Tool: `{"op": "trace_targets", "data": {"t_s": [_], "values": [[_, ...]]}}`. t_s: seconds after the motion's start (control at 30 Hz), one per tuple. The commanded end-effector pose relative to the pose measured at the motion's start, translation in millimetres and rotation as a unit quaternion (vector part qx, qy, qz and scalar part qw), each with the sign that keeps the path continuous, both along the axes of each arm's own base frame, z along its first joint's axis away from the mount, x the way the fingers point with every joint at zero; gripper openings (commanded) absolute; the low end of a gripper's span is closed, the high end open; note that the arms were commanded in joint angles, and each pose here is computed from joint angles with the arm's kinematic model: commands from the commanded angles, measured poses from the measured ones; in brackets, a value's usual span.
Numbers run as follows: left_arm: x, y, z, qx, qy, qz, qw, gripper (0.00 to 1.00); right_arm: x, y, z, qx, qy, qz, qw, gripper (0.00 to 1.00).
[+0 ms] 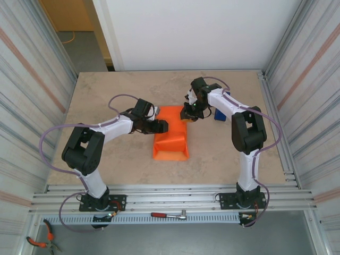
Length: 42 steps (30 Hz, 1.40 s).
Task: Wrap the gift box in paper
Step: Wrap the gift box with the wrapping paper.
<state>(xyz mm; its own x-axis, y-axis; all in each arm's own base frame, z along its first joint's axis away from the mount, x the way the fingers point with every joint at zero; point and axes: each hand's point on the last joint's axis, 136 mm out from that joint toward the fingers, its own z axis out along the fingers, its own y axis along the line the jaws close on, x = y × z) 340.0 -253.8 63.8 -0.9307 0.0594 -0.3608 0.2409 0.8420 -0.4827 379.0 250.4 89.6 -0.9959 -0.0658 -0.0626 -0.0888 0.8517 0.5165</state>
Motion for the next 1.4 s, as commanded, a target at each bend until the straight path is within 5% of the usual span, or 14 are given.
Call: {"op": "trace_targets", "data": {"t_s": [0.0, 1.37], "values": [[-41.3, 33.1, -65.7, 0.120, 0.086, -0.001, 0.989, 0.70, 7.1, -19.0, 4.5, -0.027, -0.014, -0.028, 0.999, 0.26], [-43.8, 34.1, -69.8, 0.131, 0.091, -0.004, 0.987, 0.68, 2.5, -13.7, 11.1, -0.012, -0.008, -0.107, 0.994, 0.37]]}}
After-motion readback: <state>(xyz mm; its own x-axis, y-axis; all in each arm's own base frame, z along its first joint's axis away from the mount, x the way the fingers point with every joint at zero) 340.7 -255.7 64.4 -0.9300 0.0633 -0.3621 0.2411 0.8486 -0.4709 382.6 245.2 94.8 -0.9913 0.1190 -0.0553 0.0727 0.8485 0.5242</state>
